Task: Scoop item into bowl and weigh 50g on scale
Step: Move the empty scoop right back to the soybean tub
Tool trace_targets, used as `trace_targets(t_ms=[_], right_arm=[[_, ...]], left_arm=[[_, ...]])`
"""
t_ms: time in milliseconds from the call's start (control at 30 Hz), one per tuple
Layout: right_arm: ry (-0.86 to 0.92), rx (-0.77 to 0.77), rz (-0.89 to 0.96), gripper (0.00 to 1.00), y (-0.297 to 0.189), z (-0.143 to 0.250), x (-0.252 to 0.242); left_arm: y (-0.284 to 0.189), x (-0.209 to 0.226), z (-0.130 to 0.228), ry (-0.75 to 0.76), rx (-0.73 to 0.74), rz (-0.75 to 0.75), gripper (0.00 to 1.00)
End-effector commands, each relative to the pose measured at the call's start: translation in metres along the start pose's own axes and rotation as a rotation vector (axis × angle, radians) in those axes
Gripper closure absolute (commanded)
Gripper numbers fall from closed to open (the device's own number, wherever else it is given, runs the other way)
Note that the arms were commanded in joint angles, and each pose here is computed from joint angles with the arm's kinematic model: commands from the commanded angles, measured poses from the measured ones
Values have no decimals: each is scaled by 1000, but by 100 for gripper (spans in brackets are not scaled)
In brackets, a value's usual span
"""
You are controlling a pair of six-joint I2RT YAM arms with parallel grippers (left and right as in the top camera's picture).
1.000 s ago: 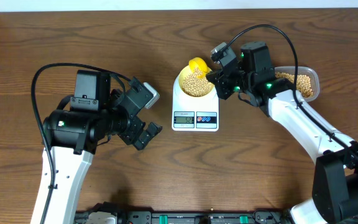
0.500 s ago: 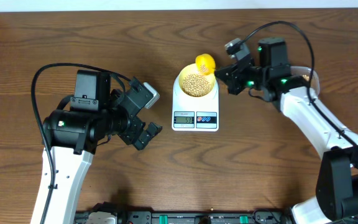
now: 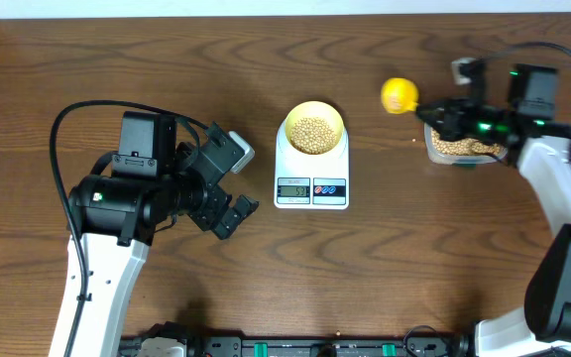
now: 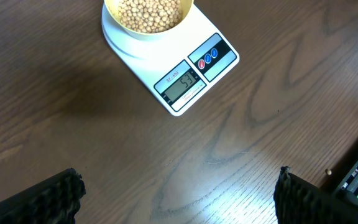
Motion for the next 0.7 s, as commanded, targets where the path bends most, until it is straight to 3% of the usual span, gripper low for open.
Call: trace_targets(t_ms=[0,133,300,533,667], right_arm=[[-19,-46,19,99,-37,-4,-5],[-25,-85,140,99,-82,-3,-13],[-121,50,534,99,-120,14,-19],[-156,215,755,99,-107,24,-26],[-272,313,959,99,-86,20,-24]], left_arm=[[0,1,2,2,5,-5,0],[0,1,2,2,5,-5,0],[0,1,2,2,5,-5,0],[0,1,2,2,5,-5,0],[0,1,2,2,5,-5,0]])
Point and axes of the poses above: each gripper's point midway between its finger pads, its own y axis out along the fingers, its own x axis along the line the jaws close on, z = x × y, the point moved 7 cm from there along -y, back along the fingers, and after that the axes turned 3 degrees about -y, right-handed, at the moved point
